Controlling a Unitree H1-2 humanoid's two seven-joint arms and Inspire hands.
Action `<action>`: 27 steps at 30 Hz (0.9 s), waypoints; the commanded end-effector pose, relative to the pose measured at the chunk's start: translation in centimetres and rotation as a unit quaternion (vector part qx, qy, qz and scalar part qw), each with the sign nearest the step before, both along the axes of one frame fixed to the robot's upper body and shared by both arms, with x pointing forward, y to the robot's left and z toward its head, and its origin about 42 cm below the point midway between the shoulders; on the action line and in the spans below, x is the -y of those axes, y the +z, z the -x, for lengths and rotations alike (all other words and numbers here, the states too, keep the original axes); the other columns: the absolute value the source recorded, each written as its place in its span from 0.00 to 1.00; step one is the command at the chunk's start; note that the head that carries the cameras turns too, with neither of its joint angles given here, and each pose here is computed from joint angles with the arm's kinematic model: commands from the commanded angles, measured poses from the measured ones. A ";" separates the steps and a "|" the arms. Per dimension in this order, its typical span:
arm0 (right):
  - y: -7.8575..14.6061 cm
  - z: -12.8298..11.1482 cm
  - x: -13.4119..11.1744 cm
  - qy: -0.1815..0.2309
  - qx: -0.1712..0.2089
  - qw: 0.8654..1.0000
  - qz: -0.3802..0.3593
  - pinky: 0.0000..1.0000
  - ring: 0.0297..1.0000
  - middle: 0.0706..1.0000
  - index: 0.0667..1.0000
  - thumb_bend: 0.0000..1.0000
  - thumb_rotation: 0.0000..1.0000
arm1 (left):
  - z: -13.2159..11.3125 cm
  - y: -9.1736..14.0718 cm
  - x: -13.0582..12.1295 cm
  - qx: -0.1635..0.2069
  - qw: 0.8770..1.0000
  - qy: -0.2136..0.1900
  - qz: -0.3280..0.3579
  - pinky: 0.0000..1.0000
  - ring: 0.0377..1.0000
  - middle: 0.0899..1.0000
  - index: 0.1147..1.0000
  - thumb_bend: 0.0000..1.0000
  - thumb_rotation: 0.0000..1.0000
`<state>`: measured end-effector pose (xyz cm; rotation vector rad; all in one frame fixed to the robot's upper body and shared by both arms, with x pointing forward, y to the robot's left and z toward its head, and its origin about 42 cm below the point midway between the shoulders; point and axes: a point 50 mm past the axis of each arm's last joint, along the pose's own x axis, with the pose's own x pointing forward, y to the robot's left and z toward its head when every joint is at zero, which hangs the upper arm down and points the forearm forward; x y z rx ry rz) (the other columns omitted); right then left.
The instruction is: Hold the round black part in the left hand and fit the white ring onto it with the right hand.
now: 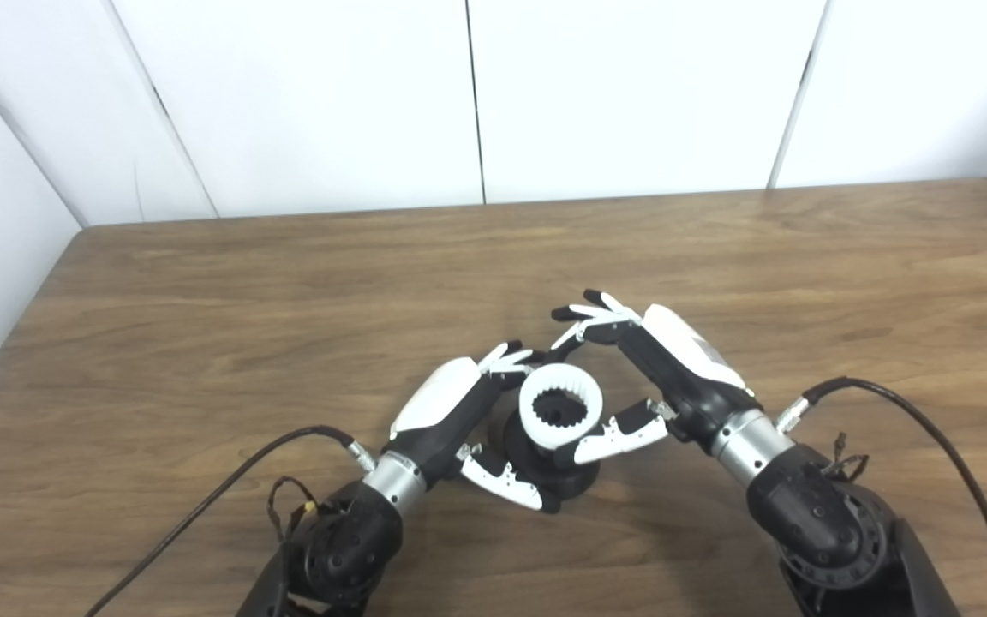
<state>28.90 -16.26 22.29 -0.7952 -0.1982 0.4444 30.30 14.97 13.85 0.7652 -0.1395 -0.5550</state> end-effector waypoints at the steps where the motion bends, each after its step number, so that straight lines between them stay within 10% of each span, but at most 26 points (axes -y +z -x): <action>1: 1.5 -0.6 -0.6 0.014 0.042 0.999 -0.006 1.00 0.99 0.87 0.45 0.53 0.15 | 0.4 -0.9 -0.2 -0.027 0.999 -0.003 -0.024 0.93 1.00 0.92 0.54 0.89 0.18; 27: 0.9 -1.0 -0.1 0.016 0.029 0.999 -0.001 1.00 0.99 0.87 0.45 0.53 0.15 | 0.5 -0.5 0.0 -0.029 0.999 -0.002 -0.019 0.93 1.00 0.92 0.55 0.89 0.19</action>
